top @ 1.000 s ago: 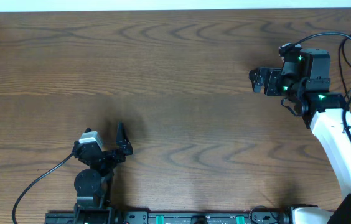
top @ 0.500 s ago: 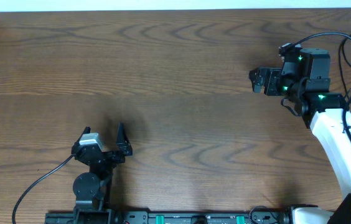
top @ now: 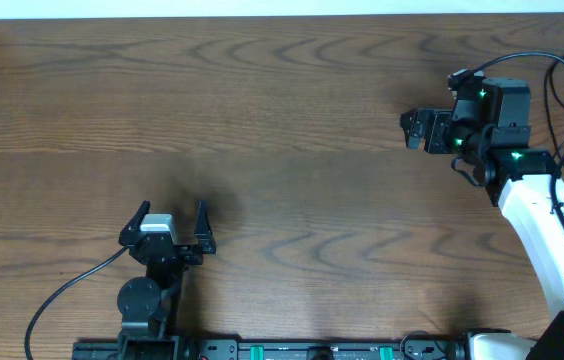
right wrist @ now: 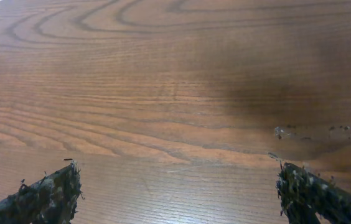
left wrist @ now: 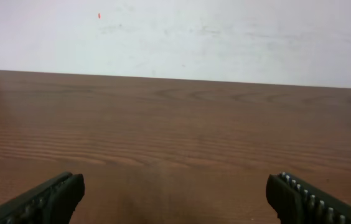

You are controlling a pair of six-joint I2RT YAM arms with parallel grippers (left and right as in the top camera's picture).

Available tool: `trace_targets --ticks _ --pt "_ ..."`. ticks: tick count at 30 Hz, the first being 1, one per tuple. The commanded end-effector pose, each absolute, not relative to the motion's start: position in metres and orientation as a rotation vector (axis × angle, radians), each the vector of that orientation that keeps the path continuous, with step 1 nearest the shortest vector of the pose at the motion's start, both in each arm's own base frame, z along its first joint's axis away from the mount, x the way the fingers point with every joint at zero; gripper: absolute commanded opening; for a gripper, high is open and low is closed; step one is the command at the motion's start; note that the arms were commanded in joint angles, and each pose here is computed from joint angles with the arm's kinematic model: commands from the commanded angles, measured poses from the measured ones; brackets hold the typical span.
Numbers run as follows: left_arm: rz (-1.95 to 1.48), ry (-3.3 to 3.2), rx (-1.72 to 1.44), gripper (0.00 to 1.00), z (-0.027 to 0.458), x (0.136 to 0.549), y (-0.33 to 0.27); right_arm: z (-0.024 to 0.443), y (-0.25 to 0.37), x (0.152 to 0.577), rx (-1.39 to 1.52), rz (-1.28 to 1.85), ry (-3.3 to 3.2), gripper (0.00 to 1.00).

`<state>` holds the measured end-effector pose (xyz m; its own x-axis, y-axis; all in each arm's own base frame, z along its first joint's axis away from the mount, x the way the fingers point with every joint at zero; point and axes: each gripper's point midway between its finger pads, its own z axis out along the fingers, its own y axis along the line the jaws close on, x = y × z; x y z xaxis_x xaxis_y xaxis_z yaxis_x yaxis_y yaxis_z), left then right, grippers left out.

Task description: Untangle cables

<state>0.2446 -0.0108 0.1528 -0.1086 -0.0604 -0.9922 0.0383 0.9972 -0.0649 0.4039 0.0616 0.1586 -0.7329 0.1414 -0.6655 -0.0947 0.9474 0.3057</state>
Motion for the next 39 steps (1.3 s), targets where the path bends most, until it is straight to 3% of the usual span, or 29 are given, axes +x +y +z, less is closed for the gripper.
trace_targets --ticks 1,39 --pt "-0.094 1.72 0.024 0.98 0.1381 0.2434 -0.0164 0.1574 0.0644 0.4035 0.038 0.424 2.363 0.99" --pt "-0.113 1.724 0.012 0.98 0.1375 0.2435 -0.0174 0.1573 0.0643 0.4035 0.034 0.422 2.363 0.99"
